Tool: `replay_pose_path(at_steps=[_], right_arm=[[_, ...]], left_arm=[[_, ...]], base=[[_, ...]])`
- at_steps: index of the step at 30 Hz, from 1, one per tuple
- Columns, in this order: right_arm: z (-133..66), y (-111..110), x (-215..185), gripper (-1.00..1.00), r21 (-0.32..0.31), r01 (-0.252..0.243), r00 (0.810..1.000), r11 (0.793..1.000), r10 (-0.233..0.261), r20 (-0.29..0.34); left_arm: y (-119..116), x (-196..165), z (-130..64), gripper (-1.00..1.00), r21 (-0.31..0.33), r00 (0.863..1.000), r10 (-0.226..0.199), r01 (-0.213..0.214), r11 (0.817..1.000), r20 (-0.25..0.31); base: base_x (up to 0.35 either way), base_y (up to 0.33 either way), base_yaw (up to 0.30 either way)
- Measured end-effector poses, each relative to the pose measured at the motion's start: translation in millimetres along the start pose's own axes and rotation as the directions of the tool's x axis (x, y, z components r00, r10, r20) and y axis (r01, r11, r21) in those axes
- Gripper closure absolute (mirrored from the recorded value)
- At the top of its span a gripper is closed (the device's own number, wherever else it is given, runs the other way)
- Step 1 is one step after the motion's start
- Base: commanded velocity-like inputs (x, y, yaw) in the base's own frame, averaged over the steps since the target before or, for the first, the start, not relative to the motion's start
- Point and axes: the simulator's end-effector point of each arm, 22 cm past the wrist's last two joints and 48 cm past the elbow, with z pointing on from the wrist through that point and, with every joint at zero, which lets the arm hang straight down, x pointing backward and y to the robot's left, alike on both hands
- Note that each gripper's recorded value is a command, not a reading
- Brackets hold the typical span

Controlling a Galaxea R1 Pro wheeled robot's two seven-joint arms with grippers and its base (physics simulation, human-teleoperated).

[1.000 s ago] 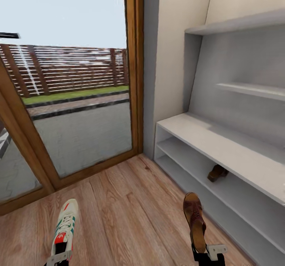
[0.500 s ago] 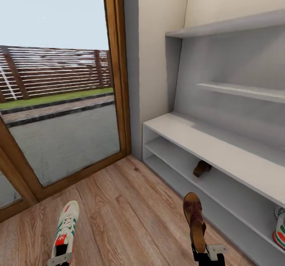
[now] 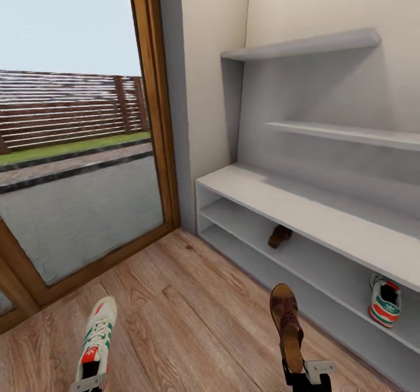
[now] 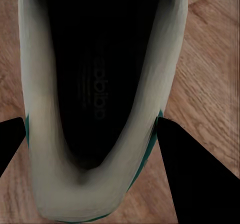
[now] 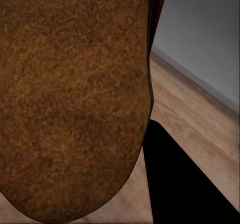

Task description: Pick up the two gym shoes and the two sandals from the corridor floor and place them onto the hallstand (shoe rack) in the corridor, making sure they are on the rack and not on the floor. Arrange them so the two gym shoes are next to each other and the two sandals are next to each other.

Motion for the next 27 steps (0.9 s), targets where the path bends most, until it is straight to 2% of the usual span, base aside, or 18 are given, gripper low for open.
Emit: replay_pose_path(at_steps=[7,22,27], right_arm=[[0.1,-0.1,-2.0,1.0,0.0,0.0,1.0,1.0,0.0,0.004],[0.1,-0.5,-7.0,1.0,0.001,0.0,1.0,1.0,0.0,0.015],[0.0,-0.5,-9.0,1.0,0.001,0.0,1.0,1.0,0.0,0.019]], left_arm=[[-0.6,-2.0,0.0,1.0,0.002,1.0,0.001,-0.001,1.0,0.004],[-1.2,-6.6,-0.2,1.0,0.003,1.0,-0.001,0.001,1.0,0.014],[-1.4,-8.2,-0.5,1.0,0.004,1.0,-0.002,0.002,1.0,0.018]], base=[[-0.115,0.104,-0.232],[-0.225,0.213,-0.232],[-0.044,0.043,-0.232]])
